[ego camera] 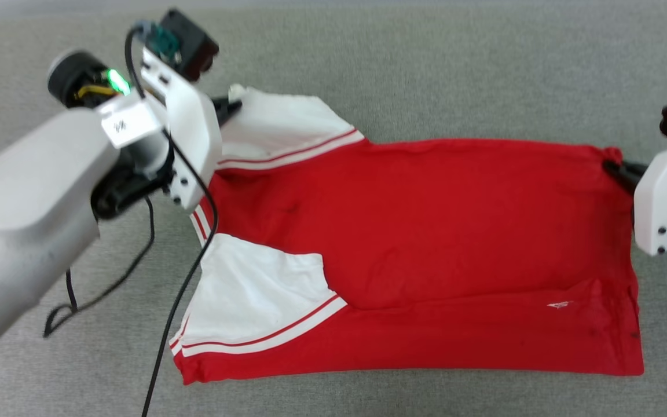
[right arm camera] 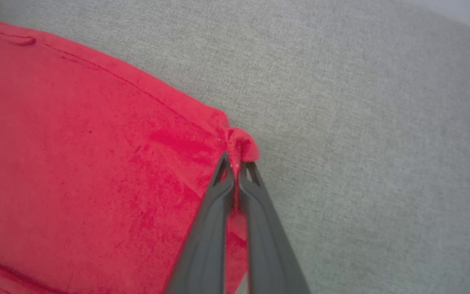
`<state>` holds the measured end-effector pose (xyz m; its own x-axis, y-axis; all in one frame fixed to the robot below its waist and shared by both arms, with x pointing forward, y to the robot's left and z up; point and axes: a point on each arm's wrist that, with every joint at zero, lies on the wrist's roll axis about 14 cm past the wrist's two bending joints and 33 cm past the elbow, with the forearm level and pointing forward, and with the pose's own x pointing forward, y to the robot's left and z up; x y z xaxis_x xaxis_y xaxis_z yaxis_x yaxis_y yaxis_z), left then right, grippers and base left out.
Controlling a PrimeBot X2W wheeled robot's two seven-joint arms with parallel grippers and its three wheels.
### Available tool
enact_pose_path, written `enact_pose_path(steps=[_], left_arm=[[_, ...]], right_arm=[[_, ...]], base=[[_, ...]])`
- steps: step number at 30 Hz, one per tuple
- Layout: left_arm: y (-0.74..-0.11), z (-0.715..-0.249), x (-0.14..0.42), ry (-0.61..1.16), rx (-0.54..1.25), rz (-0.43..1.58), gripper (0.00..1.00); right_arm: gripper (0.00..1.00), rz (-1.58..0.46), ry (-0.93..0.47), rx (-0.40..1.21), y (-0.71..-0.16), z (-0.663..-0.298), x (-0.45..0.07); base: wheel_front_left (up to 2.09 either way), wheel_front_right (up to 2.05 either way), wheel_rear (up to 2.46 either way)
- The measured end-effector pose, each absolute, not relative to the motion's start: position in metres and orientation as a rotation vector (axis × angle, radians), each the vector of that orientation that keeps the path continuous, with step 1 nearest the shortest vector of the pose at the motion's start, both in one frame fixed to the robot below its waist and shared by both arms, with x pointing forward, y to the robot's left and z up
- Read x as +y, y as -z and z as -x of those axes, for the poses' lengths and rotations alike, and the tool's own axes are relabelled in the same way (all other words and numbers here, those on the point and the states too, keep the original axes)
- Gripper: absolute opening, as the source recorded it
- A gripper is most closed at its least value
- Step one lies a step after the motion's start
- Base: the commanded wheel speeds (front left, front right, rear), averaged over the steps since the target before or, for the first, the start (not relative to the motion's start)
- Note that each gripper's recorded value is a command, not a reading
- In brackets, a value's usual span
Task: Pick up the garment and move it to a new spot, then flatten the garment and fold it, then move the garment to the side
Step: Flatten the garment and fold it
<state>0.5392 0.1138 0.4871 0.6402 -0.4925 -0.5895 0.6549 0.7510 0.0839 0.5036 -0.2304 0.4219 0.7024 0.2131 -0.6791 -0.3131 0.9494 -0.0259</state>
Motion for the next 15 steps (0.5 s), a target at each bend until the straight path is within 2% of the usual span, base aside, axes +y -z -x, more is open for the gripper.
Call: enact_pose_path(steps=[15], left_arm=[[-0.487,-0.442,0.14,0.602,0.563,-0.218,0.0]], right_arm=[[0.0,0.09,-0.339,0.674,-0.434,-0.428,-0.223]], base=[[0.0,0.0,0.0]])
